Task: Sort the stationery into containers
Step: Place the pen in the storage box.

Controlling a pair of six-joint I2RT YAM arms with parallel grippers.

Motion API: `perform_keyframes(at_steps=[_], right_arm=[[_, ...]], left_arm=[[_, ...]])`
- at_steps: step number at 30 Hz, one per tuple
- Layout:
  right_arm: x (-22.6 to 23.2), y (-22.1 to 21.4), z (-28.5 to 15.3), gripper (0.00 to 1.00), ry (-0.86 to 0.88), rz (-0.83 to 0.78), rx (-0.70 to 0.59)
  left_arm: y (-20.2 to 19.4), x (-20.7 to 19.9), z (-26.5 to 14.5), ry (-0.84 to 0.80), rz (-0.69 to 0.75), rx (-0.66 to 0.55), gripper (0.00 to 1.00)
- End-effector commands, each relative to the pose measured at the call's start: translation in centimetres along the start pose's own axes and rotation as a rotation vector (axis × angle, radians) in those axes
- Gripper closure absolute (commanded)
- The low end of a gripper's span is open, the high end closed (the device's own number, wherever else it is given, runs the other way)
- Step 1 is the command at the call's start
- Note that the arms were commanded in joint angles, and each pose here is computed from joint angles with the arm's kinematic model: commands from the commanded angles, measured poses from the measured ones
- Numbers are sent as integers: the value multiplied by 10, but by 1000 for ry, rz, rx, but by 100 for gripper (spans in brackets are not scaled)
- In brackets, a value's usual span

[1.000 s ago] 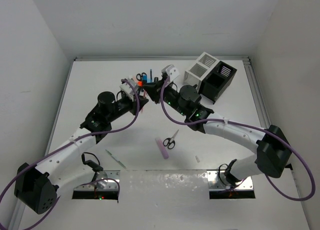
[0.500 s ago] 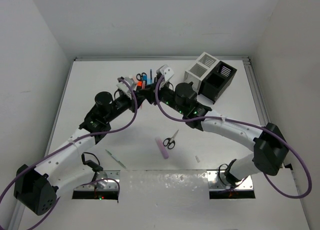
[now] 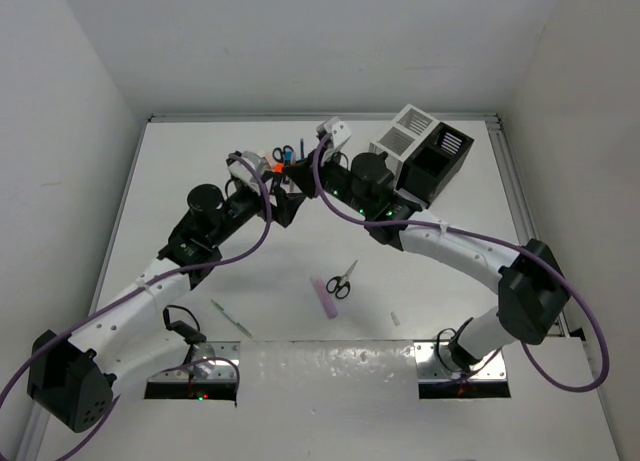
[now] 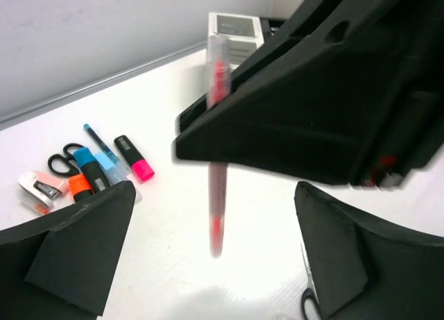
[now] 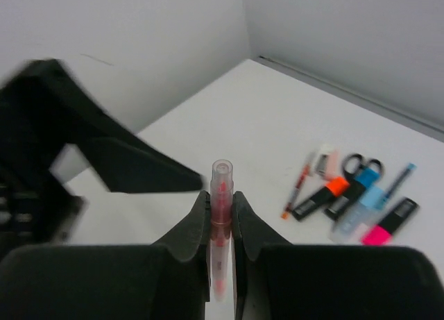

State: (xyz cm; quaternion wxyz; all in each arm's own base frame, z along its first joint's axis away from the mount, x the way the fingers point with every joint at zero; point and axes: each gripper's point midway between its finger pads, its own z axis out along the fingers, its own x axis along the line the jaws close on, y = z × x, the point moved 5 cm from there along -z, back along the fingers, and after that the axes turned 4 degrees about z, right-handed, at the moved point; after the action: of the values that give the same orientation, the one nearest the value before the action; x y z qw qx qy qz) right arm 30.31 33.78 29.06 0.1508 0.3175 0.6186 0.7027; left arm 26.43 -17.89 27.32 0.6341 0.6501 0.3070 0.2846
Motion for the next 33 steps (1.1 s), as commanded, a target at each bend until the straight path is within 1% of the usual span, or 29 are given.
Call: perform_keyframes(at_steps=[1, 3, 4, 6, 7, 8, 9, 11, 12, 15, 16, 18, 19, 20, 21, 22, 23, 25, 27, 28, 29, 33], right_arm=[[-37, 29, -13, 100, -138, -23, -26], [-64, 40, -25, 100, -243, -59, -21], [-95, 44, -37, 100, -355, -100, -1], [-124, 61, -47, 100, -472, -135, -8], [-154, 69, -60, 100, -570, -147, -5], [-172, 76, -67, 100, -648, -150, -18], [-201, 85, -75, 100, -729, -148, -31], [-234, 94, -87, 100, -840, -144, -55], [-263, 99, -95, 100, -913, -139, -65], [-306, 116, -115, 100, -1038, -134, -113], [-323, 109, -116, 100, -1064, -134, -104], [-348, 114, -126, 100, -1128, -154, -119], [-363, 104, -124, 100, -1146, -155, -103], [-372, 103, -126, 100, -1163, -156, -105], [-383, 110, -130, 100, -1186, -160, -137], [-390, 108, -132, 100, -1196, -161, -140], [-402, 98, -131, 100, -1211, -155, -126], [-415, 94, -134, 100, -1224, -158, -130], [-427, 78, -134, 100, -1235, -149, -107], [-429, 72, -133, 100, -1238, -142, -99], [-433, 57, -135, 100, -1245, -130, -73], [-437, 25, -141, 100, -1269, -89, -44]], left_arm=[[38, 6, -6, 60, 7, -134, 0], [36, 12, -8, 97, -4, -123, 0], [33, 17, -9, 126, -14, -106, 0], [29, 25, -10, 175, -43, -82, 0], [23, 31, -12, 220, -59, -54, 0], [19, 34, -12, 244, -89, -38, 0], [11, 44, -15, 307, -107, -6, 0], [2, 51, -16, 350, -140, 28, 0], [-4, 58, -19, 392, -151, 54, 0], [-14, 73, -24, 472, -181, 103, 0], [-17, 78, -24, 496, -187, 115, 0], [-21, 92, -28, 570, -206, 142, 0], [-23, 98, -26, 590, -212, 152, 0], [-24, 102, -25, 604, -214, 159, 0], [-33, 107, -29, 628, -222, 201, 0], [-41, 111, -26, 641, -226, 229, 0], [-42, 117, -26, 664, -235, 238, 0], [-53, 126, -23, 701, -251, 279, 0], [-54, 133, -21, 721, -260, 292, 0], [-61, 136, -18, 726, -267, 314, 0], [-62, 139, -19, 735, -274, 318, 0], [-70, 146, -17, 756, -303, 346, 0]])
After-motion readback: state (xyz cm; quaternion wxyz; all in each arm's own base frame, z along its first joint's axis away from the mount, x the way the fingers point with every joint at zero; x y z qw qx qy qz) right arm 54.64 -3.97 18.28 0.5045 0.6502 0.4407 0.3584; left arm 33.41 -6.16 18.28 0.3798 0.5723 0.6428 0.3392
